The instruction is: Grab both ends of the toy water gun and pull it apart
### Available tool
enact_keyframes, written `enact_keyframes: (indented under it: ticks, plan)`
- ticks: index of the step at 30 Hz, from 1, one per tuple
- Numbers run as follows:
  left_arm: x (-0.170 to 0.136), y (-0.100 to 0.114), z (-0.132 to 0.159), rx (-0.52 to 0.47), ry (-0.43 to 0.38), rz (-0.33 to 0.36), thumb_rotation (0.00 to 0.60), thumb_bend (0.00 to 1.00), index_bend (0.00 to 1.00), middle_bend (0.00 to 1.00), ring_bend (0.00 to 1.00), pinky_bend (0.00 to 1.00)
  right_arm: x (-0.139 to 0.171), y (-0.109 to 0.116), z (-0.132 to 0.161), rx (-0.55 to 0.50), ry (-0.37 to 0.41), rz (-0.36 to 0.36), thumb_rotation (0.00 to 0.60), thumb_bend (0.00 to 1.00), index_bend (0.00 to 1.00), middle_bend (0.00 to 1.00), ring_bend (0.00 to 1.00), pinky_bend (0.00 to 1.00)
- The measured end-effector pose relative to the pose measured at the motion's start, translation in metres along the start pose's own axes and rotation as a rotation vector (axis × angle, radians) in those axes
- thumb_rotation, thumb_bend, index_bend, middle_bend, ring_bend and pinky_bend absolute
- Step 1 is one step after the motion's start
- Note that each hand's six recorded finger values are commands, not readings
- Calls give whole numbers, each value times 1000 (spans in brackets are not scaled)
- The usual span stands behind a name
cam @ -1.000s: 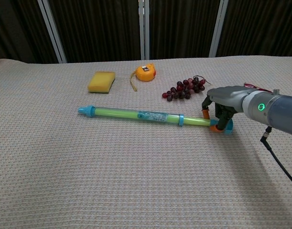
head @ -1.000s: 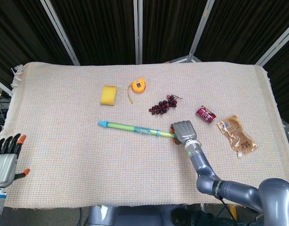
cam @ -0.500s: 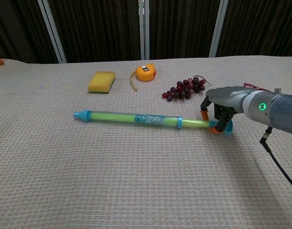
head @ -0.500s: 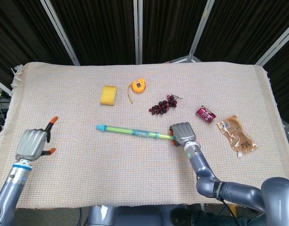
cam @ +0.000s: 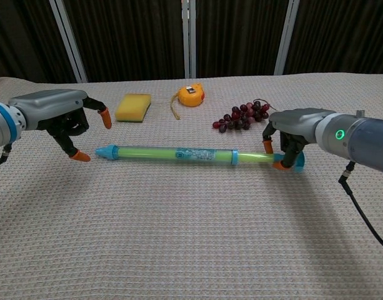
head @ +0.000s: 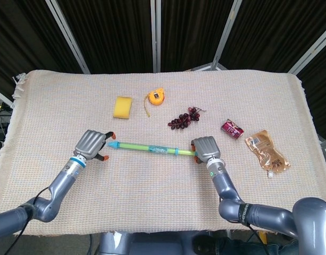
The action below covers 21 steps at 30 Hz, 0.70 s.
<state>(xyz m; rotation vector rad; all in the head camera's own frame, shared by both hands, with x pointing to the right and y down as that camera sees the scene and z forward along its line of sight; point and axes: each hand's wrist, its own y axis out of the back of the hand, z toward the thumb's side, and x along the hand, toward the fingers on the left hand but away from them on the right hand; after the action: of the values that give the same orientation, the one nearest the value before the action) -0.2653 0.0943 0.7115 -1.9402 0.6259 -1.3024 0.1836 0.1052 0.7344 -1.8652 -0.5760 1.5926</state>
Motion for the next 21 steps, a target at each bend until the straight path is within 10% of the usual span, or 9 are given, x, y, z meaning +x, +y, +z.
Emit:
enact_keyframes:
  ticks: [21]
  plan:
    - [43,-27,22,-70,38,-56,600,277,410,891,877,1000,1,2,2,-13,12,-5,600,377,676,1000,1000,1000]
